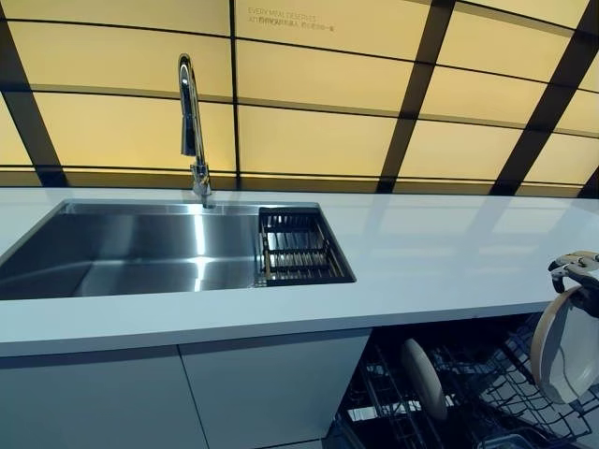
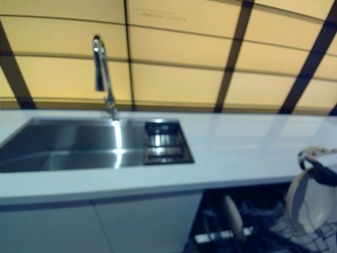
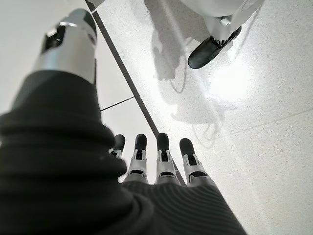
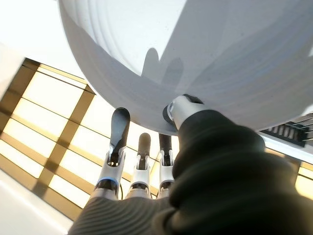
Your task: Take plates into dishwasher
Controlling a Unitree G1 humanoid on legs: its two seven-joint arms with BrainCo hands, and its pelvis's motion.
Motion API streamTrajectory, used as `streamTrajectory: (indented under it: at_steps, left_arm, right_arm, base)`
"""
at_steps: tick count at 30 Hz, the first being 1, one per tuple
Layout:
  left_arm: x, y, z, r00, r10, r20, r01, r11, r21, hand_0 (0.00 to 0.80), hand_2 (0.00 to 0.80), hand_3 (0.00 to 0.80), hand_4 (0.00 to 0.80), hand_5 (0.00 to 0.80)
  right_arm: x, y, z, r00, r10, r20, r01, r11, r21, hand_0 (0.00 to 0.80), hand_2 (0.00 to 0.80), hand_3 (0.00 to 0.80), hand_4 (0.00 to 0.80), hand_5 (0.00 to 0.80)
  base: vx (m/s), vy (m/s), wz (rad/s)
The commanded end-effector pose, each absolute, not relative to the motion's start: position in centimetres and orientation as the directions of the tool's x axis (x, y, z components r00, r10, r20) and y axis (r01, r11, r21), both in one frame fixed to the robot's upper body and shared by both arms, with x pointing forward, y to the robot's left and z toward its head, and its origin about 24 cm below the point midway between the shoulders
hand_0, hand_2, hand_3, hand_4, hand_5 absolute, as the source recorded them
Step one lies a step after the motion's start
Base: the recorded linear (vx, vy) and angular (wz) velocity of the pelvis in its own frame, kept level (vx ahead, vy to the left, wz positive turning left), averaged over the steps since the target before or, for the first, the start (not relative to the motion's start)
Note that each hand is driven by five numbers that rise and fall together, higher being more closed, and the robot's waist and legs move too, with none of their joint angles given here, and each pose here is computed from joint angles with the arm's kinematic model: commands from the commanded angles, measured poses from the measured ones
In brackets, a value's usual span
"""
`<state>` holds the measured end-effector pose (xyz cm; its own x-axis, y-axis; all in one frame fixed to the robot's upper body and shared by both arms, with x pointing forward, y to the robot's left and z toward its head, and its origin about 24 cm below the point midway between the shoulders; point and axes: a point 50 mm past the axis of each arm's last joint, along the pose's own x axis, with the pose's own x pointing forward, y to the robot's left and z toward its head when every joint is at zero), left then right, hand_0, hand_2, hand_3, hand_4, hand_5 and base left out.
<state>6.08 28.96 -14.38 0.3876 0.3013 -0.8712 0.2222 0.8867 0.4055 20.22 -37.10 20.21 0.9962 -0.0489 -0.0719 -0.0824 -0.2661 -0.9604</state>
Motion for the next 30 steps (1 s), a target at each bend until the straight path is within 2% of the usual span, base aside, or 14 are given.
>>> streamTrajectory:
  at_steps: [1,2,10,14,16,18,24,25,30]
  left_arm:
    - [8.2,30.1,-13.6,0.435,0.334,-0.836,0.191,0.873,0.449,0.000,0.000,0.000,0.000,0.000]
    - [8.2,30.1,-13.6,0.435,0.334,-0.836,0.191,0.873,0.449,0.000,0.000,0.000,0.000,0.000]
    - [8.4,29.9,-13.7,0.438,0.327,-0.837,0.189,0.877,0.442,0.000,0.000,0.000,0.000,0.000]
    - [8.5,29.5,-13.8,0.447,0.320,-0.836,0.196,0.876,0.440,0.000,0.000,0.000,0.000,0.000]
    - [8.6,29.5,-13.8,0.448,0.319,-0.835,0.196,0.876,0.440,0.000,0.000,0.000,0.000,0.000]
    - [8.7,29.4,-13.8,0.453,0.316,-0.834,0.198,0.876,0.439,0.000,0.000,0.000,0.000,0.000]
    - [8.9,29.1,-13.9,0.456,0.311,-0.834,0.207,0.874,0.439,0.000,0.000,0.000,0.000,0.000]
    - [8.9,29.0,-13.9,0.457,0.309,-0.834,0.214,0.872,0.440,0.000,0.000,0.000,0.000,0.000]
    - [9.0,29.1,-13.8,0.458,0.304,-0.835,0.233,0.865,0.443,0.000,0.000,0.000,0.000,0.000]
  right_arm:
    - [20.4,-38.1,24.1,0.982,-0.122,0.147,0.128,-0.154,-0.980,0.800,0.800,0.800,0.800,0.800]
    - [20.3,-38.2,24.1,0.981,-0.129,0.146,0.128,-0.139,-0.982,0.800,0.800,0.800,0.800,0.800]
    - [20.1,-39.5,21.0,0.970,-0.242,0.020,0.094,0.297,-0.950,0.800,0.800,0.800,0.800,0.800]
    - [20.1,-39.7,18.2,0.966,-0.253,-0.055,0.095,0.545,-0.833,0.800,0.800,0.800,0.800,0.800]
    - [20.1,-39.6,17.3,0.966,-0.248,-0.079,0.090,0.601,-0.794,0.800,0.800,0.800,0.800,0.800]
    - [20.1,-39.1,15.3,0.965,-0.228,-0.132,0.075,0.719,-0.691,0.800,0.800,0.800,0.800,0.800]
    - [20.0,-37.5,10.7,0.957,-0.169,-0.237,0.055,0.906,-0.420,0.800,0.800,0.800,0.800,0.800]
    - [20.0,-37.0,9.4,0.953,-0.160,-0.257,0.070,0.942,-0.328,0.800,0.800,0.800,0.800,0.800]
    - [19.9,-35.8,6.0,0.936,-0.117,-0.332,0.108,0.993,-0.046,0.800,0.800,0.800,0.800,0.800]
  base:
    - [0.000,0.000,0.00]
    - [0.000,0.000,0.00]
    - [0.002,0.004,0.00]
    - [0.004,0.008,0.00]
    - [0.000,0.000,0.00]
    - [0.002,0.034,-0.01]
    - [0.000,0.000,0.00]
    - [0.000,0.000,0.00]
    - [0.000,0.000,0.00]
